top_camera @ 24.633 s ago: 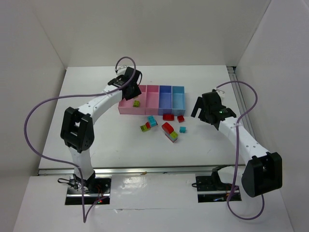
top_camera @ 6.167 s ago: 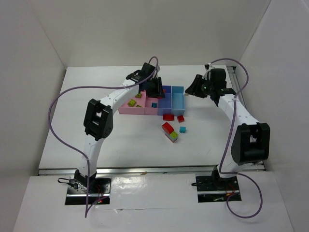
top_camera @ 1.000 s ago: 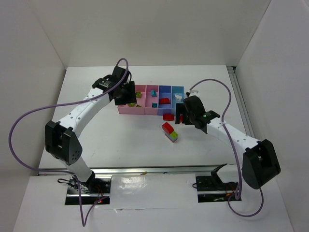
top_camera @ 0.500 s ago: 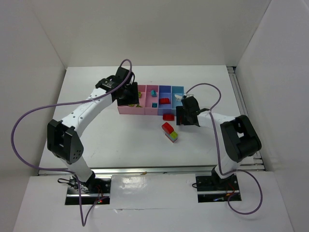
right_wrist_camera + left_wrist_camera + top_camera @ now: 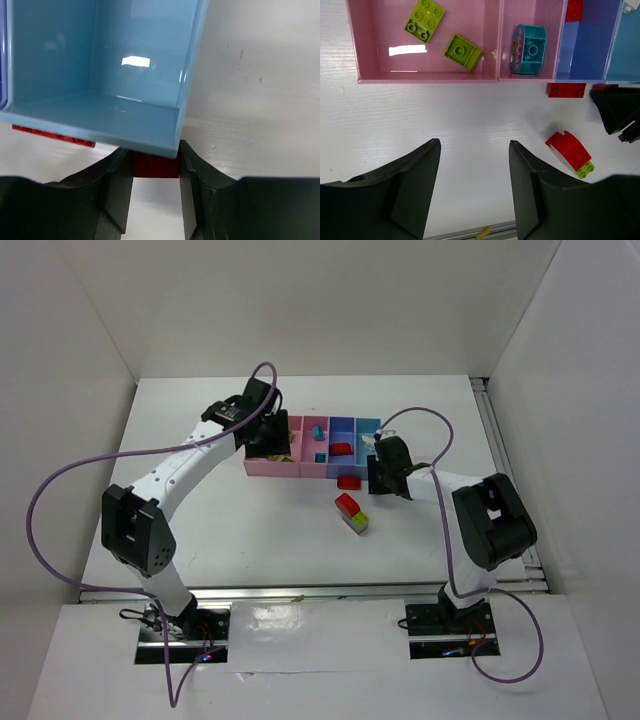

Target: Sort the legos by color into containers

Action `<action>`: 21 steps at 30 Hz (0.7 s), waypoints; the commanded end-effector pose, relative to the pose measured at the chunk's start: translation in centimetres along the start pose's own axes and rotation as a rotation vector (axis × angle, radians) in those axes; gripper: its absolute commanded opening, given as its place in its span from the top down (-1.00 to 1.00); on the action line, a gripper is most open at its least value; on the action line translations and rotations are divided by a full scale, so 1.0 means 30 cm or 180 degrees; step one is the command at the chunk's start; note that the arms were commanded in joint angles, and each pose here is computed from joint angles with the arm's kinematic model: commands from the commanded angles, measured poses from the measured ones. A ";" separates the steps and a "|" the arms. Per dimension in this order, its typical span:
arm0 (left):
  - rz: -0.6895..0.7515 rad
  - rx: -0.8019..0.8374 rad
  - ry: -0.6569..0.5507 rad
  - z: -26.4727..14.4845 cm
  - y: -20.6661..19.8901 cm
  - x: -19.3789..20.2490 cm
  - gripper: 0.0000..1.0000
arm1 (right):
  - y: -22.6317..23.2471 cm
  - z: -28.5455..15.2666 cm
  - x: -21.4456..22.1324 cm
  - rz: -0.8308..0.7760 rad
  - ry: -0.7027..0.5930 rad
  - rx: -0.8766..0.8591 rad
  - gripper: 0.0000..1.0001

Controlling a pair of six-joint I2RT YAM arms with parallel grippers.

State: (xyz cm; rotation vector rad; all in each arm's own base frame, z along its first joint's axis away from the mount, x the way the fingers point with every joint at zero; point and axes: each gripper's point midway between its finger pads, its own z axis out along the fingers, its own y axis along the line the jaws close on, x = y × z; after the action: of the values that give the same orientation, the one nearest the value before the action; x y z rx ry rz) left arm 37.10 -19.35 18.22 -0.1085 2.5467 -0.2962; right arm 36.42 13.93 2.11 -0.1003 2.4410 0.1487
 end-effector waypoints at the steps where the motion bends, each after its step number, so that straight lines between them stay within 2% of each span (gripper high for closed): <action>1: 0.0056 0.0062 -0.0137 -0.012 -0.034 -0.046 -0.35 | 0.012 -0.069 -0.035 -0.0008 -0.0117 -0.0050 0.43; 6: 0.0059 0.0079 -0.0088 0.014 -0.046 -0.048 -0.35 | 0.007 -0.245 -0.107 0.0113 -0.0371 -0.0046 0.51; 8: 0.0093 0.0084 -0.0097 0.019 -0.050 -0.057 -0.35 | 0.031 -0.321 -0.186 0.0126 -0.0599 -0.0135 0.51; 10: 0.0088 0.0112 -0.0147 0.007 -0.060 -0.076 -0.35 | 0.054 -0.342 -0.226 0.0100 -0.0659 -0.0231 0.51; 11: 0.0090 0.0069 -0.0139 0.020 -0.053 -0.075 -0.35 | 0.077 -0.374 -0.296 0.0116 -0.0802 -0.0308 0.51; 13: 0.0057 0.0061 -0.0182 0.006 -0.057 -0.092 -0.35 | 0.108 -0.342 -0.326 0.0068 -0.0728 -0.0384 0.51; 17: 0.0019 0.0078 -0.0211 -0.016 -0.056 -0.091 -0.35 | 0.206 -0.301 -0.488 0.0018 -0.0948 -0.0636 0.51; 18: 0.0019 0.0051 -0.0222 -0.021 -0.047 -0.087 -0.35 | 0.220 -0.244 -0.490 -0.0032 -0.0875 -0.0644 0.51; 20: 0.0018 0.0021 -0.0239 -0.026 -0.038 -0.085 -0.35 | 0.267 -0.234 -0.572 -0.0124 -0.0987 -0.0696 0.51; 21: 0.0050 0.0006 -0.0214 -0.034 -0.028 -0.073 -0.35 | 0.287 -0.182 -0.560 -0.0179 -0.0903 -0.0692 0.51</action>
State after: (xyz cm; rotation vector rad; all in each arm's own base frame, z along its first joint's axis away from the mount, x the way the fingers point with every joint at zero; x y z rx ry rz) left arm 38.70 -20.21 18.41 -0.1097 2.5324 -0.2903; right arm 42.66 19.40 16.60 -0.1441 2.1826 0.3402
